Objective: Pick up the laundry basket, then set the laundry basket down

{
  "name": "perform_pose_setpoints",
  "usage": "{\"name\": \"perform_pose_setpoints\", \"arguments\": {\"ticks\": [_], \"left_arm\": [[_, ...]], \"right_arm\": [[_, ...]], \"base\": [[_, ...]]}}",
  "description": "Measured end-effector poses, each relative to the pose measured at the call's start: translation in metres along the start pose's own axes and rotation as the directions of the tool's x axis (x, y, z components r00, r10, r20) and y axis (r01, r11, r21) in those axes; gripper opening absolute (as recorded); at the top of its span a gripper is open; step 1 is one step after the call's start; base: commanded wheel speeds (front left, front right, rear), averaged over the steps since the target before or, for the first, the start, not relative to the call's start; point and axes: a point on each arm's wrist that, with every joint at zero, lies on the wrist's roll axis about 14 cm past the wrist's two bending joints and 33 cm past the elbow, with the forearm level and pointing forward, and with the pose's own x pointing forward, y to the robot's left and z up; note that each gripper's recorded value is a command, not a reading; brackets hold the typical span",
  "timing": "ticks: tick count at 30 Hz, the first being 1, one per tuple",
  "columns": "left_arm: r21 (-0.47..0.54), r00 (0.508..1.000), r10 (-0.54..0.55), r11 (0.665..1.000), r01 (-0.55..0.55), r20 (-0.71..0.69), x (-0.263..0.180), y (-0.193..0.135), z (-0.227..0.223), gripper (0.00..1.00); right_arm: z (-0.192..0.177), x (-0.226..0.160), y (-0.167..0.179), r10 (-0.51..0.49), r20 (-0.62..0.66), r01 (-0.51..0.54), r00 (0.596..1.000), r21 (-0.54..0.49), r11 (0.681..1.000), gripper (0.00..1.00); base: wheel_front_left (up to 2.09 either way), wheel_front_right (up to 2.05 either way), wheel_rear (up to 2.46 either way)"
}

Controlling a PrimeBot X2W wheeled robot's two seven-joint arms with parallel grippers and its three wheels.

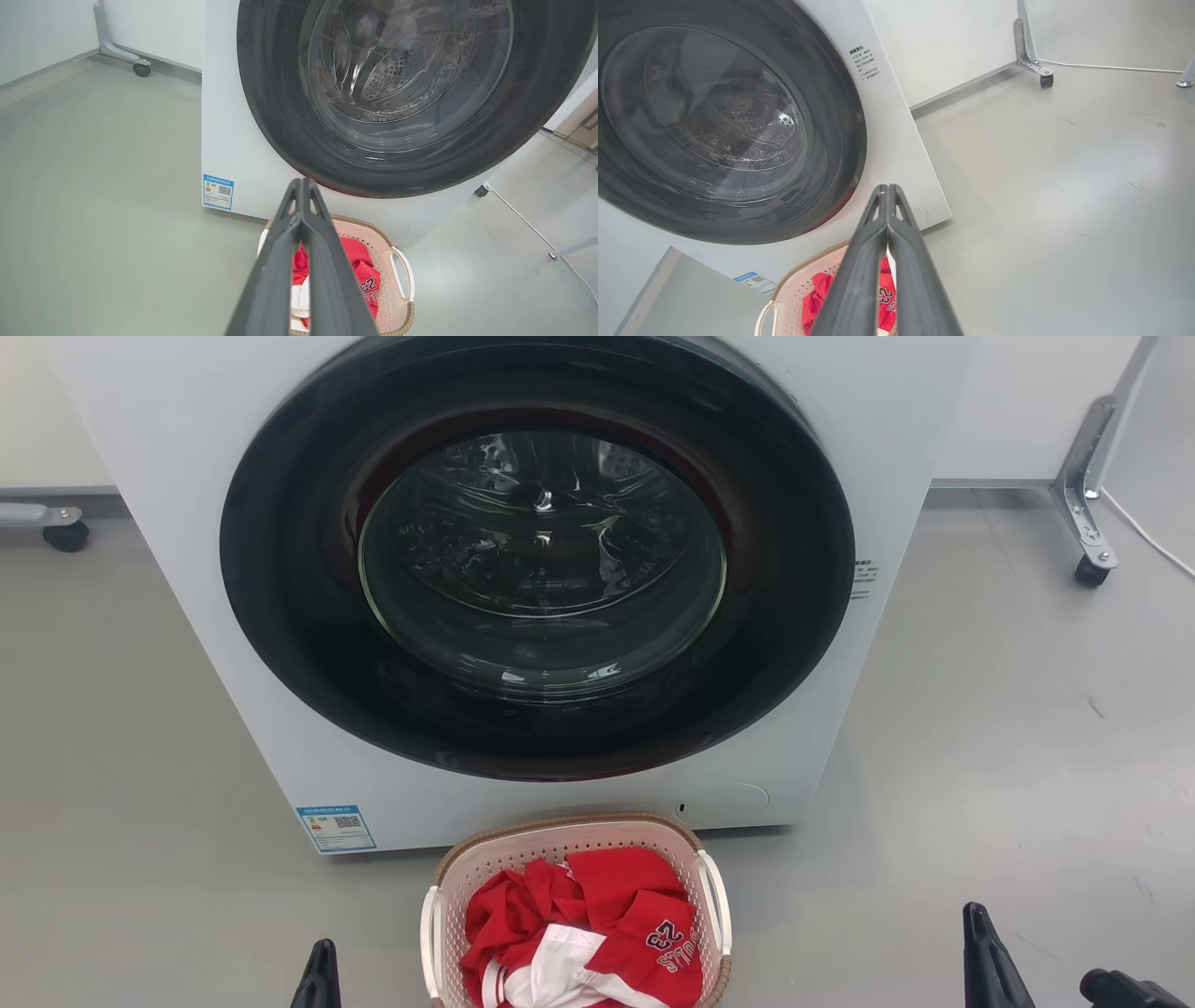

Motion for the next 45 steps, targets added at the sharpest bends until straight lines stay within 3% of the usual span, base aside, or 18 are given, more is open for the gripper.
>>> {"name": "perform_pose_setpoints", "arguments": {"ticks": [11, 21, 36, 45], "left_arm": [[-0.167, 0.999, 0.023, 0.985, -0.029, -0.037, 0.007, 0.007, -0.002, 0.0], [-0.316, 0.999, 0.011, 0.948, -0.027, -0.051, 0.014, 0.008, 0.001, 0.0], [-0.546, 0.998, -0.006, 0.837, -0.032, -0.067, 0.026, 0.009, 0.004, 0.0], [-0.664, 0.998, -0.026, 0.747, -0.014, -0.051, 0.033, 0.008, 0.012, 0.0]], "right_arm": [[0.0, 0.006, -0.009, -0.024, -0.029, 0.028, 0.999, 0.151, 0.988, 0.0], [-0.001, 0.01, -0.016, -0.038, -0.053, 0.052, 0.998, 0.304, 0.951, 0.0], [0.004, 0.019, -0.021, -0.028, -0.063, 0.058, 0.998, 0.528, 0.847, 0.0], [0.01, 0.025, -0.023, -0.017, -0.053, 0.047, 0.998, 0.643, 0.765, 0.0]], "base": [[0.0, 0.0, 0.0], [0.0, 0.0, 0.0], [0.0, 0.0, 0.0], [0.0, 0.0, 0.0]]}}
